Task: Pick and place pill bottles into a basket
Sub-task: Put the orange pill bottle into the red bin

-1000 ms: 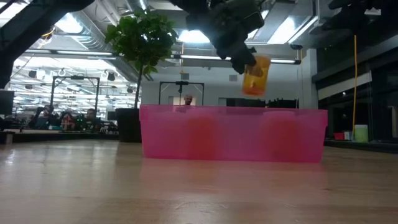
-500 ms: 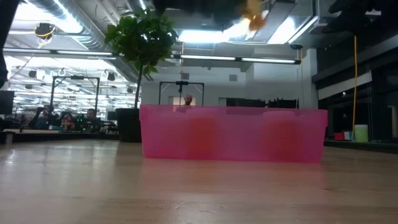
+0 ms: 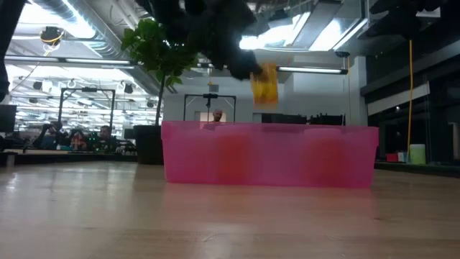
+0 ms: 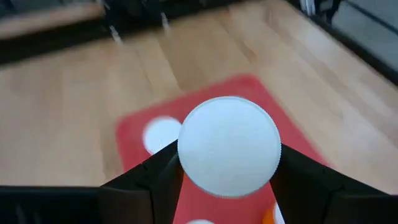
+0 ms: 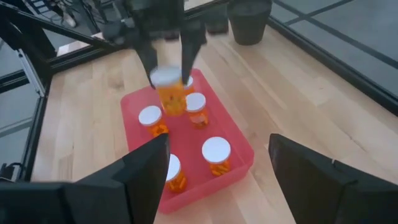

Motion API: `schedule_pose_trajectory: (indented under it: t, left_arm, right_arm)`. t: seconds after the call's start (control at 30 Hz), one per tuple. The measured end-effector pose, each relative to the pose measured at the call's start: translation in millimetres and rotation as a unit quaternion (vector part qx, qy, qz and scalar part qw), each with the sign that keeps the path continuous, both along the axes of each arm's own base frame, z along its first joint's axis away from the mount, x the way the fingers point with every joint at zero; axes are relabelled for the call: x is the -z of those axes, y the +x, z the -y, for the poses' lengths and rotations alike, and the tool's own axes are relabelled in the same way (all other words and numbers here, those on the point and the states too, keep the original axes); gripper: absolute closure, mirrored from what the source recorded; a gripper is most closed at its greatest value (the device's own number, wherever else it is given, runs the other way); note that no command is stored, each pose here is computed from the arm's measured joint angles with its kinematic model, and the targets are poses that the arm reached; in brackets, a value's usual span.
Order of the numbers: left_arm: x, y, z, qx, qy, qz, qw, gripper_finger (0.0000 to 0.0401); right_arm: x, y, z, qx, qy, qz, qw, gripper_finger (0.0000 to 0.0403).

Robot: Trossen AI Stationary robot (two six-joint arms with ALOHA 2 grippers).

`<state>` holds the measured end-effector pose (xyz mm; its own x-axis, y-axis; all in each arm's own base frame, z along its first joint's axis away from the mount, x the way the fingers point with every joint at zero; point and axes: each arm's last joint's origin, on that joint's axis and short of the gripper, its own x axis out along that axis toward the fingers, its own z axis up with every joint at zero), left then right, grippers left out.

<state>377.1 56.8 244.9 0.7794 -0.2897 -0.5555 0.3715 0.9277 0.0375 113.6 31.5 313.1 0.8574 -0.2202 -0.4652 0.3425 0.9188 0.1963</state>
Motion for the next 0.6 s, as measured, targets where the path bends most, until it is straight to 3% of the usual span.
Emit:
schedule_pose_trajectory:
  t: [0.33,0.6]
  left_arm:
    - [33.4,12.0,7.9,0.021,0.0,-0.043,0.999,0.0193]
    - [48.6,24.0,10.6,0.022,-0.003,-0.029,0.999,0.0193]
  right_arm:
    - [2.9,7.2,-3.2,-0.004,-0.009,-0.014,1.0,0.0129]
    - [2.5,6.6,-2.9,-0.008,-0.016,-0.014,1.0,0.0129]
